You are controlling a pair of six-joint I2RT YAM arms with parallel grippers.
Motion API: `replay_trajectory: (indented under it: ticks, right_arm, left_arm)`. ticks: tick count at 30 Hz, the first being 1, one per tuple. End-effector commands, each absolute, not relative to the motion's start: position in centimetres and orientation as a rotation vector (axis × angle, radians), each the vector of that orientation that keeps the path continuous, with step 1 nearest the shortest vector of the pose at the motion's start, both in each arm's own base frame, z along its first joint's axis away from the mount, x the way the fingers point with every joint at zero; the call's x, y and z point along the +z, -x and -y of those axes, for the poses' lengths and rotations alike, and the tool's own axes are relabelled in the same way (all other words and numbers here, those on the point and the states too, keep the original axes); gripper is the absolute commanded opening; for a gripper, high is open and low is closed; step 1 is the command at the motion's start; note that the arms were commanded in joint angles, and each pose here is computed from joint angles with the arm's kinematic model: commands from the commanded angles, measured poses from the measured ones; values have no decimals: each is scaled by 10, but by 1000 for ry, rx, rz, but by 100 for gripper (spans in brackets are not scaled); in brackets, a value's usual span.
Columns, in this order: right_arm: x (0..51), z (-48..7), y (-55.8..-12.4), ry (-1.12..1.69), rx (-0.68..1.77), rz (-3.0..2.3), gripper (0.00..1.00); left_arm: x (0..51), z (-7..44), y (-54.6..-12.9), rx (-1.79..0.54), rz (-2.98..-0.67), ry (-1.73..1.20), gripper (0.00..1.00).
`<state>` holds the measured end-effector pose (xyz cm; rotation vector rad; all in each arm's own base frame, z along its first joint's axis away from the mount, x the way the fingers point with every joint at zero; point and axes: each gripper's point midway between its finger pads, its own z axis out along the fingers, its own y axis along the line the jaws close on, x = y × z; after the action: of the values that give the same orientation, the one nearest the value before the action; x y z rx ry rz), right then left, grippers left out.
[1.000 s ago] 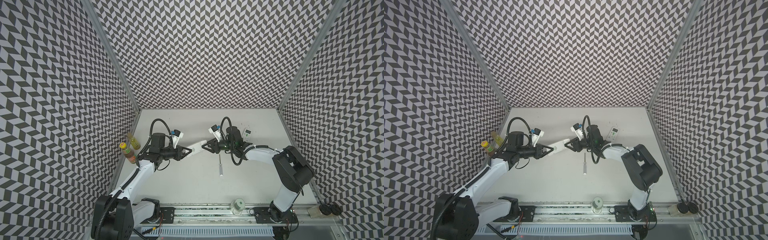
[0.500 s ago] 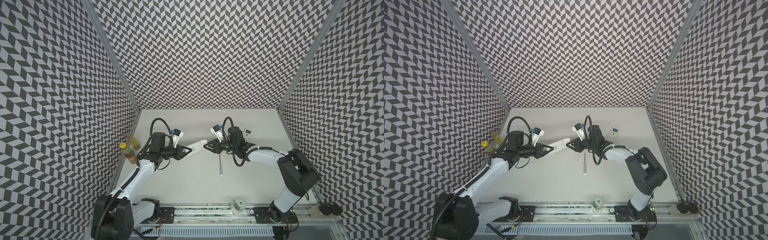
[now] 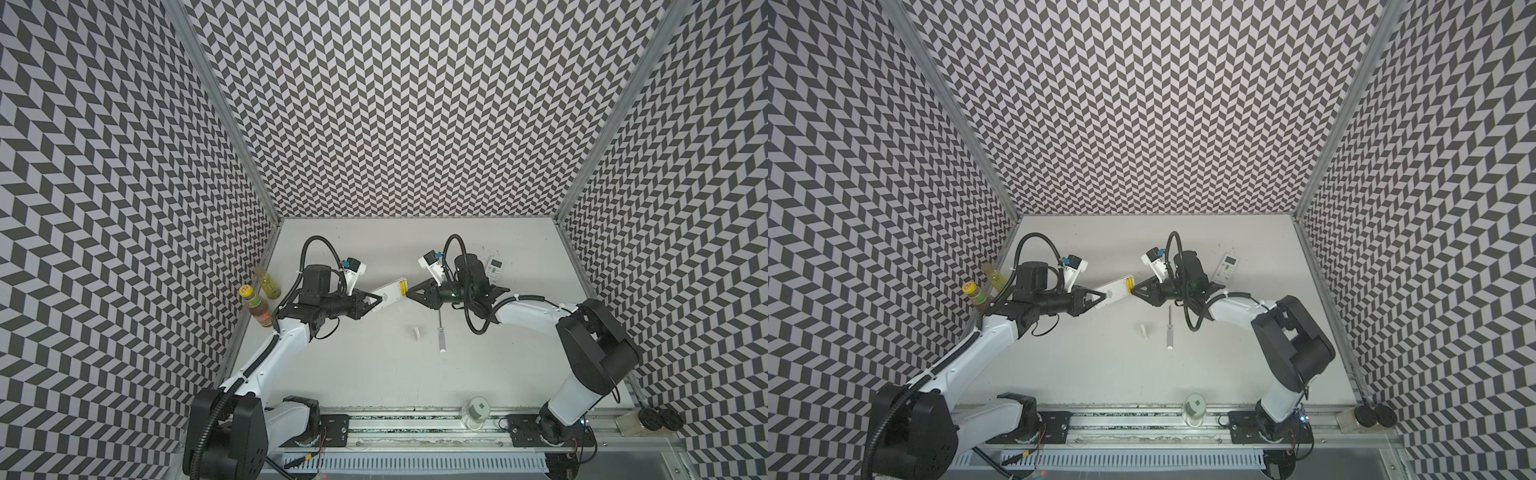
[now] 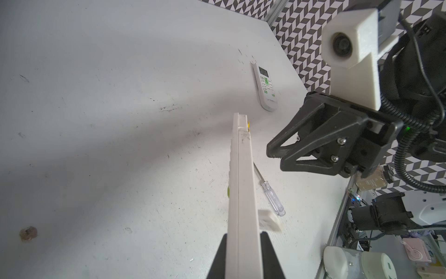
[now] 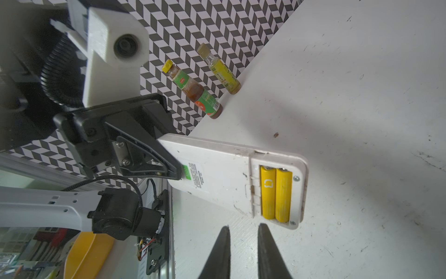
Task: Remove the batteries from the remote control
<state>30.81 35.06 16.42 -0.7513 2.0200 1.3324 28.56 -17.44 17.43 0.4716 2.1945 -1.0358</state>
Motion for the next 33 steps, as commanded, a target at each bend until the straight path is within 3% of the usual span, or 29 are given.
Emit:
replay_trajectory:
  ticks: [1,18,27,33]
  right_arm:
    - [176,-356,-306,775,1346,-1962,14]
    - [136,-299,-310,532,960,-2236,22]
    - [124,-280,-266,534,825,-2330,29]
    - [105,-297,-210,858,743,-2382,42]
  left_arm:
    - [191,177,-292,-1021,-2135,-506,0]
    - [179,172,-301,-929,-2176,-495,0]
    - [164,177,-304,-962,-2231,-480,0]
    - [159,176,-307,-954,-2253,-475,0]
